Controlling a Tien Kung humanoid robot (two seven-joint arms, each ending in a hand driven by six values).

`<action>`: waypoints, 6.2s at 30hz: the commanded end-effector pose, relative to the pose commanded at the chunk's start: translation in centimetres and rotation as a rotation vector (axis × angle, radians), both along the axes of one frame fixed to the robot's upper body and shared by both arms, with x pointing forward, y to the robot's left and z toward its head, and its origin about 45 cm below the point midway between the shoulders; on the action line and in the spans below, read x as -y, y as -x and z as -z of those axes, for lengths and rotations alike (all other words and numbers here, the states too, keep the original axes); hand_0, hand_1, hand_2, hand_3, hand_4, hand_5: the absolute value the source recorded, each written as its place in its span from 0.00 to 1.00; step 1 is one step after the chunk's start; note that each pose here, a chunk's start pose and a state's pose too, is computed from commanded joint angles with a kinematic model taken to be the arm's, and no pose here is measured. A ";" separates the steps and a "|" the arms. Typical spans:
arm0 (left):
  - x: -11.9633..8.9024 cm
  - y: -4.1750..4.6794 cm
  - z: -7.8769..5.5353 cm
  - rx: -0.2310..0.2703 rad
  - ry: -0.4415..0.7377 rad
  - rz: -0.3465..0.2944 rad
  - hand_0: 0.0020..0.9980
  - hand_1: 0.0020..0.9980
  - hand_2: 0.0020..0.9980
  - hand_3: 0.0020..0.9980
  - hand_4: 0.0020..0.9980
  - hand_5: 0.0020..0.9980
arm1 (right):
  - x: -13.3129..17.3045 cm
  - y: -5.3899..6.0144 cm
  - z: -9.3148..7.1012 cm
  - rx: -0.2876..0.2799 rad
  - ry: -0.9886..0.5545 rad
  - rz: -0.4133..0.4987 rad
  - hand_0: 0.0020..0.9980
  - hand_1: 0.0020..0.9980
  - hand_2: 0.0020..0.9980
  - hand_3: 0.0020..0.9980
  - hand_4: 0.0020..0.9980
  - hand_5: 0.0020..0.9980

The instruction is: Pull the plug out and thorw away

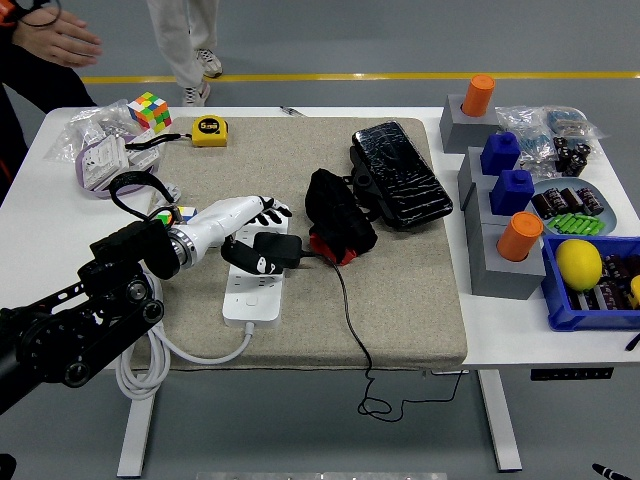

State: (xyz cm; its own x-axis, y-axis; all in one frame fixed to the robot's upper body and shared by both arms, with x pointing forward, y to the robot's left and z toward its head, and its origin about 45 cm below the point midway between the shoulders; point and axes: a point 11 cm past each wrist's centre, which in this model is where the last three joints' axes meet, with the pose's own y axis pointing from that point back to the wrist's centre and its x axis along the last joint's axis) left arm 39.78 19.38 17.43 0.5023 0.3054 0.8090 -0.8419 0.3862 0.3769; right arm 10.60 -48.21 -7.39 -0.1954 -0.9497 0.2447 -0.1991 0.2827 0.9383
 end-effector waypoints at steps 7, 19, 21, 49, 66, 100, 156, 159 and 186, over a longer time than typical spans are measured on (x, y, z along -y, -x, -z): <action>-0.1 -0.20 0.3 -0.019 0.002 -0.017 0.56 0.66 0.66 0.64 0.92 0.14 | 0.1 0.1 0.0 -0.001 0.002 0.000 0.63 0.63 0.62 0.57 0.99 0.44; 0.1 -0.27 0.4 -0.033 0.027 -0.019 0.41 0.43 0.46 0.52 0.72 0.00 | 0.1 0.0 0.0 -0.002 0.003 -0.002 0.63 0.63 0.62 0.57 0.99 0.44; 0.0 -0.27 0.4 -0.032 0.026 -0.018 0.41 0.43 0.46 0.52 0.72 0.00 | 0.1 0.0 0.0 -0.002 0.002 -0.002 0.63 0.63 0.62 0.57 0.99 0.44; 4.3 1.16 -5.1 0.141 0.221 0.140 0.28 0.30 0.37 0.48 0.69 0.00 | 0.1 0.1 0.0 -0.004 0.002 -0.002 0.63 0.63 0.62 0.57 0.99 0.44; 8.3 3.65 -0.5 0.003 0.257 0.237 0.28 0.31 0.38 0.48 0.70 0.00 | 0.1 0.0 -0.1 -0.002 0.002 -0.004 0.63 0.63 0.62 0.57 0.99 0.44; 7.7 3.70 3.9 -0.089 0.306 0.190 0.45 0.49 0.51 0.55 0.74 0.00 | 0.1 -0.4 -0.1 0.000 0.004 -0.012 0.63 0.63 0.62 0.57 0.99 0.44; -4.0 9.67 -0.9 -0.194 0.225 -0.045 0.07 0.05 0.12 0.82 0.49 0.00 | 0.2 -0.2 -0.1 0.004 0.004 -0.001 0.63 0.63 0.62 0.57 0.99 0.44; -4.3 10.36 -0.6 -0.257 0.165 -0.061 0.07 0.05 0.12 0.82 0.49 0.00 | 0.2 -0.2 -0.2 0.004 0.004 0.000 0.63 0.63 0.62 0.57 0.99 0.44; -4.5 11.63 0.5 -0.383 0.108 -0.090 0.06 0.05 0.13 0.89 0.54 0.00 | 0.1 0.1 0.0 0.002 0.001 0.006 0.63 0.63 0.62 0.57 0.99 0.44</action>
State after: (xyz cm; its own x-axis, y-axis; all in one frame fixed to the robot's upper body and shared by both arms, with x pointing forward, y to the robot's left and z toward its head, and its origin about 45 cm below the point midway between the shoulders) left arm 28.14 23.90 16.97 0.7283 0.4348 0.5296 -0.6808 0.3715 0.6313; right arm 10.49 -48.34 -7.35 -0.2011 -0.9483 0.2455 -0.1989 0.2850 0.9377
